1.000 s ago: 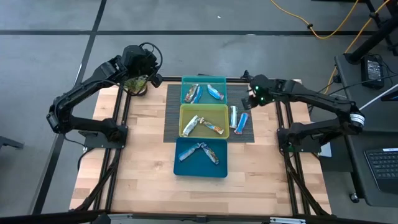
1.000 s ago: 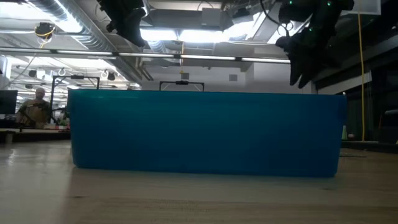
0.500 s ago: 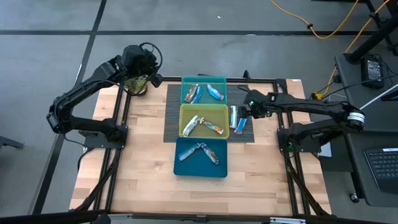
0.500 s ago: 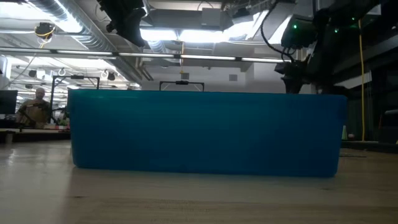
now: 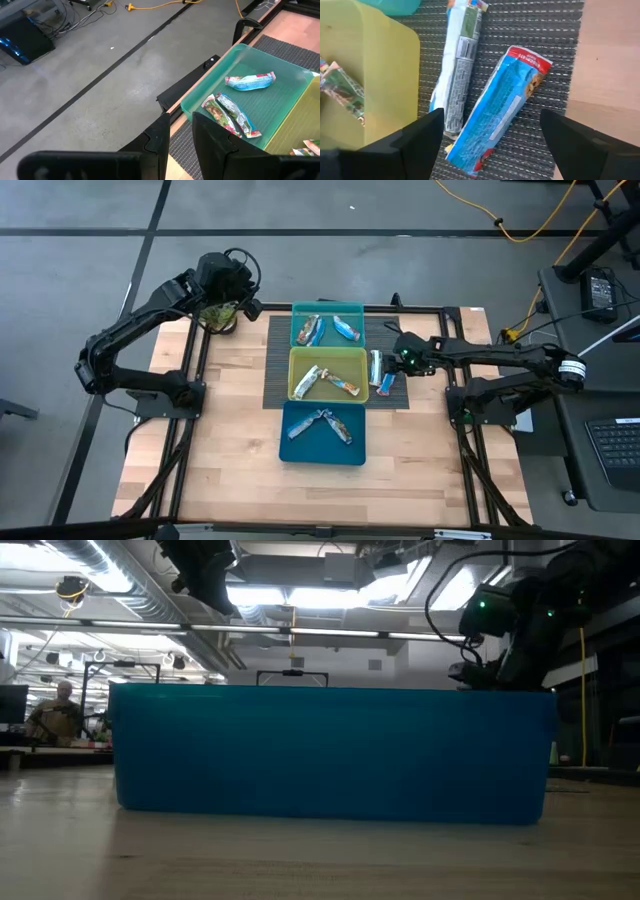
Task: Pick and place Granola Bars by type
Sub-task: Put the red granola bar into the green bin
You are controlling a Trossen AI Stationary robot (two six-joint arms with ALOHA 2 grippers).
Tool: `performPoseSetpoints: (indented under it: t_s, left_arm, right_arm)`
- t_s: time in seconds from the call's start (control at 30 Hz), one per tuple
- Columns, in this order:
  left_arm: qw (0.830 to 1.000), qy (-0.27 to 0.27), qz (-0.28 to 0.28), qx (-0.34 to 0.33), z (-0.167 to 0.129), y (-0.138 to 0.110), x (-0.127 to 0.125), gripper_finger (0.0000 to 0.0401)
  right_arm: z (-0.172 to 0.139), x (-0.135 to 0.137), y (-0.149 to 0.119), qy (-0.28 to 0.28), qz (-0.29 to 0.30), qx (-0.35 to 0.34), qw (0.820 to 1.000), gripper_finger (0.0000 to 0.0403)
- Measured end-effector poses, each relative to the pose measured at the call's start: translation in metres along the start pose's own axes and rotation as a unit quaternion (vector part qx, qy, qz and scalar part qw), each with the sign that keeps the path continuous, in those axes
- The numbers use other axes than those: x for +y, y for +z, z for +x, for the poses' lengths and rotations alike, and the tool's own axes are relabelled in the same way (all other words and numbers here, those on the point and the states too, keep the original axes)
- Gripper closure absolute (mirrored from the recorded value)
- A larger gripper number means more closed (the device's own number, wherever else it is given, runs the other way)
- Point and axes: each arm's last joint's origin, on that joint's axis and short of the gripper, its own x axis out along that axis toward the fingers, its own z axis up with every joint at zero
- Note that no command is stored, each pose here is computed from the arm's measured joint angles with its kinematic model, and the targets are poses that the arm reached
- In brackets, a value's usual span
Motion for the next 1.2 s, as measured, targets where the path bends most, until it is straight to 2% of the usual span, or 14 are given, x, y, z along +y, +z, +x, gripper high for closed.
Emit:
performPoseSetpoints:
  t_s: [0.1,0.23,0.47,0.9,1.2]
  left_arm:
    - [1.0,0.0,0.0,0.0,0.0,0.0,0.0,0.0326]
    - [1.0,0.0,0.0,0.0,0.0,0.0,0.0,0.0326]
    - [1.0,-0.002,-0.014,0.0,0.0,0.0,0.0,0.0326]
    - [1.0,-0.002,-0.013,0.0,0.0,0.0,0.0,0.0326]
    - [1.0,-0.002,-0.013,0.0,0.0,0.0,0.0,0.0326]
  right_arm:
    - [0.009,-0.004,-0.002,-0.017,0.007,0.009,1.0,0.0073]
    - [0.023,0.0,-0.001,-0.015,0.003,0.008,1.0,0.0078]
    - [0.039,0.002,-0.001,-0.024,-0.007,0.02,0.999,0.0107]
    - [0.04,0.002,-0.001,-0.022,-0.025,0.028,0.999,0.0223]
    - [0.038,0.004,-0.001,-0.02,-0.06,0.047,0.997,0.0297]
